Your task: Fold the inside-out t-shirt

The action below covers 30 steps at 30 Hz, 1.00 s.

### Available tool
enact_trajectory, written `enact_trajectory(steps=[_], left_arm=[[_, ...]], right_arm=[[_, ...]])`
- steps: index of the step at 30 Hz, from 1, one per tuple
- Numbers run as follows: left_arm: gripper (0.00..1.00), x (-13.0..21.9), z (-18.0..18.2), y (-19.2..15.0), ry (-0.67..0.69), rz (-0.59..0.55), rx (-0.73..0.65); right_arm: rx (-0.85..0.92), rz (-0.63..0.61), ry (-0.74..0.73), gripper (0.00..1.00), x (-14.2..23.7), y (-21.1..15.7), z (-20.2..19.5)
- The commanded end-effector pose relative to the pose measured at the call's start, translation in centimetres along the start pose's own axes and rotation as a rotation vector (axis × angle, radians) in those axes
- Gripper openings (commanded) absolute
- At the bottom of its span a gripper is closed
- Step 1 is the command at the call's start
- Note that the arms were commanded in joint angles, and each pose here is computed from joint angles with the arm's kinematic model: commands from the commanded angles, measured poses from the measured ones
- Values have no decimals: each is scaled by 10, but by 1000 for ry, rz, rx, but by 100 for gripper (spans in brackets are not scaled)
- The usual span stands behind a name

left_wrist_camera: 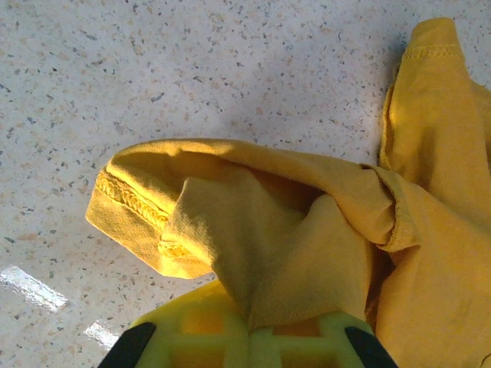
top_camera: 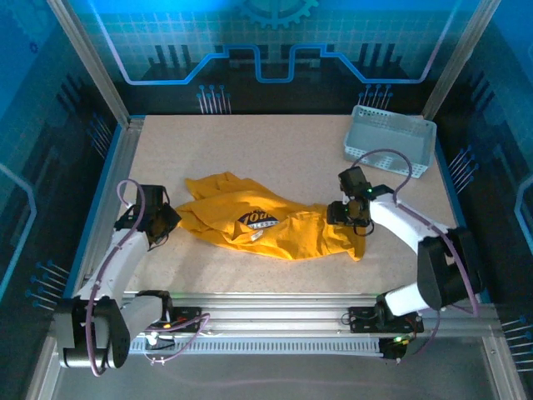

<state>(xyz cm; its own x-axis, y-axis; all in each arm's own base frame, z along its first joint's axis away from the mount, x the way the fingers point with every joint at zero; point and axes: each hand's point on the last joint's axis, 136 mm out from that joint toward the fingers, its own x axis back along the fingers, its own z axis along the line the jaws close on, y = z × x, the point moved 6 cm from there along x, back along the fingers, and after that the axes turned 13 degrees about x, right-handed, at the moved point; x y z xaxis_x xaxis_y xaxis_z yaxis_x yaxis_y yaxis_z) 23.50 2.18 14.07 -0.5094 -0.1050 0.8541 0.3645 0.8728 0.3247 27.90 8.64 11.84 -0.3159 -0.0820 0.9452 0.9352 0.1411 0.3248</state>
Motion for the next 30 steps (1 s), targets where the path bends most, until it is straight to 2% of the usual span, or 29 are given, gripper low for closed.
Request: enact_trajectory(steps=[1,6,9,13,16,21,26,30], left_arm=[[0,3,-6,4,-29,0,-3],[0,2,-6,3,-31,6,0],[0,2,-6,2,-36,14,-1],[0,6,-9,2,-57,15,-8],[0,12,-13,3,-97,9,-9],[0,33,-23,9,-181,-17,-7],[0,77,-42,21,-336,-84,-2],[0,104,-50,28,-393,-117,0]], right_arm=[[31,-64,78,63,-3,24,14],[38,-27,112,56,-22,26,19],[41,-7,108,47,-29,24,19],[30,-30,55,14,-20,23,12],[16,-105,-9,0,5,25,3],[6,-272,-96,0,66,28,-11],[-5,-447,-113,0,134,31,-20],[-13,-523,-100,0,169,29,-21]])
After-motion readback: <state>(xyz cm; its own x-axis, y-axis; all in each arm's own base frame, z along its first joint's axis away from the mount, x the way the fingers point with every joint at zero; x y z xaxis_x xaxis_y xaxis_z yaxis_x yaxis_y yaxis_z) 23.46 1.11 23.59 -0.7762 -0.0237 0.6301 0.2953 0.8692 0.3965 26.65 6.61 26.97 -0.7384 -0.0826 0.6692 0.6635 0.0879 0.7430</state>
